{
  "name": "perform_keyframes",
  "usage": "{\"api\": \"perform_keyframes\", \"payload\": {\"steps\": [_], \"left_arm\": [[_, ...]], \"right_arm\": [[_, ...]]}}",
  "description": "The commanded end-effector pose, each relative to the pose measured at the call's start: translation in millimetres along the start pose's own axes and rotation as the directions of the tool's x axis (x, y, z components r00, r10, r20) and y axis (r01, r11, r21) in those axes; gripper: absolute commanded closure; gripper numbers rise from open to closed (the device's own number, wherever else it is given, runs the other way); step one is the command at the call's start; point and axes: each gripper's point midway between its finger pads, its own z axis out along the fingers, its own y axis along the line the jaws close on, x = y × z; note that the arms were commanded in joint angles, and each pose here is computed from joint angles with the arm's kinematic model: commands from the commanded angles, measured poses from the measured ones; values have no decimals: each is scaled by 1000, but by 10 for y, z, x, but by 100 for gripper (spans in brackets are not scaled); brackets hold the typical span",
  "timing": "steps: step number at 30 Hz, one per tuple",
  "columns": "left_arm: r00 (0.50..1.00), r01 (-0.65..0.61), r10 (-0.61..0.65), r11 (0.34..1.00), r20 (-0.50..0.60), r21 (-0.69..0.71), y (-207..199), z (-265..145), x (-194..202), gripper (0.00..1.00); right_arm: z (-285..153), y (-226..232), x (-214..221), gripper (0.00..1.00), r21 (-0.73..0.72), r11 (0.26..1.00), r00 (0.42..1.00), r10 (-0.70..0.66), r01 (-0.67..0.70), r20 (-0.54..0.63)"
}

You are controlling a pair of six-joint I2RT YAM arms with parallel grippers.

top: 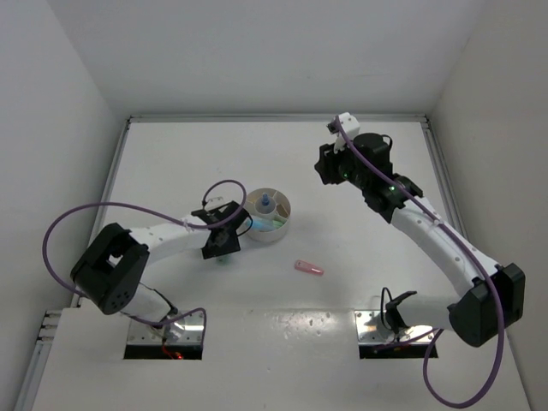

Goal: Sort the stationery into containers
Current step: Pick up the pen from the center of the board, then place the pen in the storage box.

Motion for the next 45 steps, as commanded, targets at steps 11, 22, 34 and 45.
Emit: {"api": "perform_keyframes", "payload": {"steps": [11, 22, 34, 45], "left_arm": [[999, -15, 12, 998, -50, -58, 89, 168, 225, 58], [981, 150, -153, 988, 122, 33, 73, -340, -354, 95], [945, 149, -198, 969, 259, 198, -435, -733, -1374, 100], [949, 119, -195, 949, 248, 293, -763, -784, -1530, 100]], "right_arm": [[-97, -51, -219, 56, 15, 1000, 997, 8, -10, 83], [-114, -32, -202, 56, 4, 1000, 997, 8, -9, 83], [-79, 6, -123, 90, -16, 1000, 998, 18, -17, 63], [-52, -33, -120, 95, -8, 1000, 998, 21, -21, 63]]}}
